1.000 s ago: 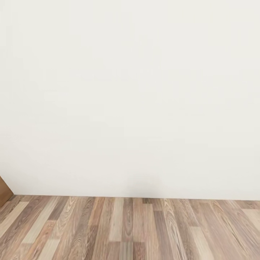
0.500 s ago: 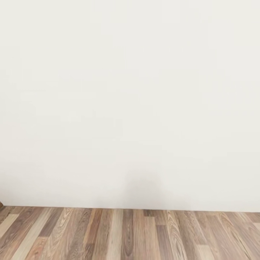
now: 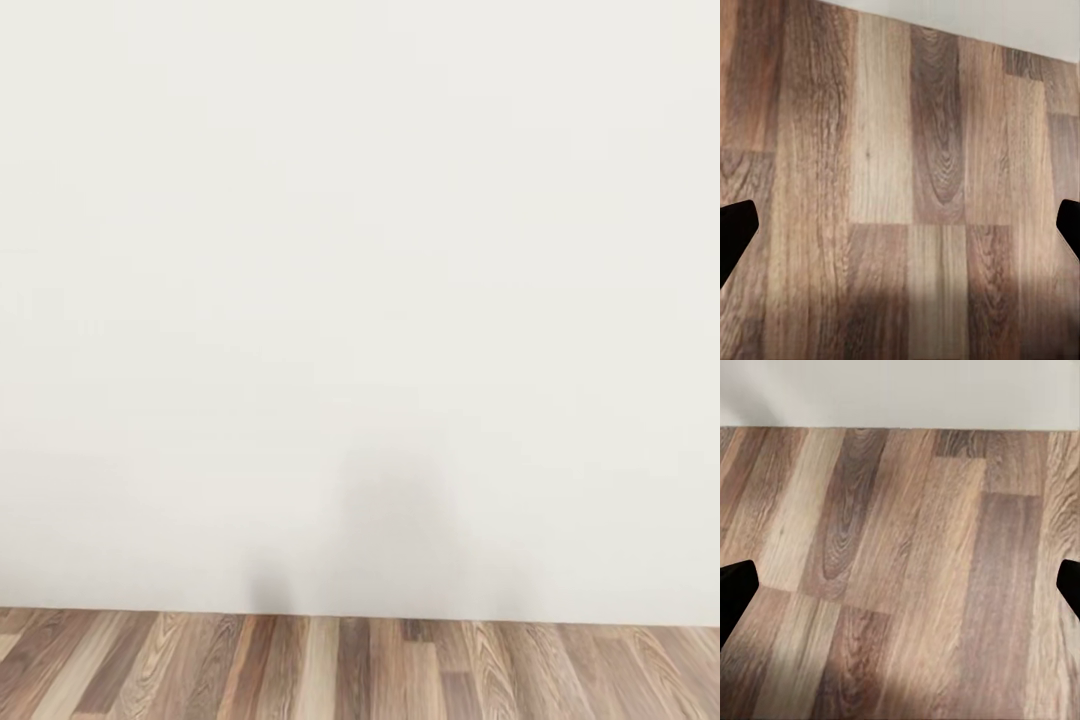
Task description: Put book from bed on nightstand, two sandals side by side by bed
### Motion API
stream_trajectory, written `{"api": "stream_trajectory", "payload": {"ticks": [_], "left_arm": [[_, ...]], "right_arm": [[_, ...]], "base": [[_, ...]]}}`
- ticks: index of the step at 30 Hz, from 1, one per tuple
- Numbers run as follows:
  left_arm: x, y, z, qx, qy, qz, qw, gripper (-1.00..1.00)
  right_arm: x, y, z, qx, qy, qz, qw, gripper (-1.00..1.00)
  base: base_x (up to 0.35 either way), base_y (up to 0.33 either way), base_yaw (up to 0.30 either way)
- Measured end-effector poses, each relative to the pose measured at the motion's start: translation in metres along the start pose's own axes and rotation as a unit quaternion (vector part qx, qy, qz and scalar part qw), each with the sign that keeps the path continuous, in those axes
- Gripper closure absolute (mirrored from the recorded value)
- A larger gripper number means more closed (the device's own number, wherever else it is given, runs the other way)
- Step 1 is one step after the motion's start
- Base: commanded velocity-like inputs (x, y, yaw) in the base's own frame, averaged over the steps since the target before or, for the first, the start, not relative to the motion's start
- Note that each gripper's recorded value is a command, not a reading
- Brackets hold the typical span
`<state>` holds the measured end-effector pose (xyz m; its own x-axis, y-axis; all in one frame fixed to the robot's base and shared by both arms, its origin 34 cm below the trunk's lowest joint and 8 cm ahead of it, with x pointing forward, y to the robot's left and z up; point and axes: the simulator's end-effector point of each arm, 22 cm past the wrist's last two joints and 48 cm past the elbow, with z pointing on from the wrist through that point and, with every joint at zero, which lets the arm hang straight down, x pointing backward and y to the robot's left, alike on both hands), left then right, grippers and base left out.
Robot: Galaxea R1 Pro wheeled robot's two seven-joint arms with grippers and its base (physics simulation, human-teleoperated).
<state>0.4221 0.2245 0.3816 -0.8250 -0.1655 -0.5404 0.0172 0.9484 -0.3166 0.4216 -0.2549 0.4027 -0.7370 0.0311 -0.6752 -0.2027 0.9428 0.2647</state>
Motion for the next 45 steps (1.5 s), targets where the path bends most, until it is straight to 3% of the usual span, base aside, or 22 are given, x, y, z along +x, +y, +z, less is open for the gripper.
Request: {"api": "stream_trajectory", "payload": {"ticks": [14,45], "left_arm": [[0.0,-0.0001,0.0001,0.0,0.0,0.0,1.0,-1.0],[0.0003,0.0005,-0.0002,0.0,0.0,0.0,1.0,-1.0]], "right_arm": [[0.0,-0.0001,0.0,0.0,0.0,0.0,1.0,-1.0],[0.0,-0.0004,0.0,0.001,0.0,0.0,1.0,-1.0]], "base": [[0.316,0.0,-0.026],[0.063,0.0,-0.273]]}}
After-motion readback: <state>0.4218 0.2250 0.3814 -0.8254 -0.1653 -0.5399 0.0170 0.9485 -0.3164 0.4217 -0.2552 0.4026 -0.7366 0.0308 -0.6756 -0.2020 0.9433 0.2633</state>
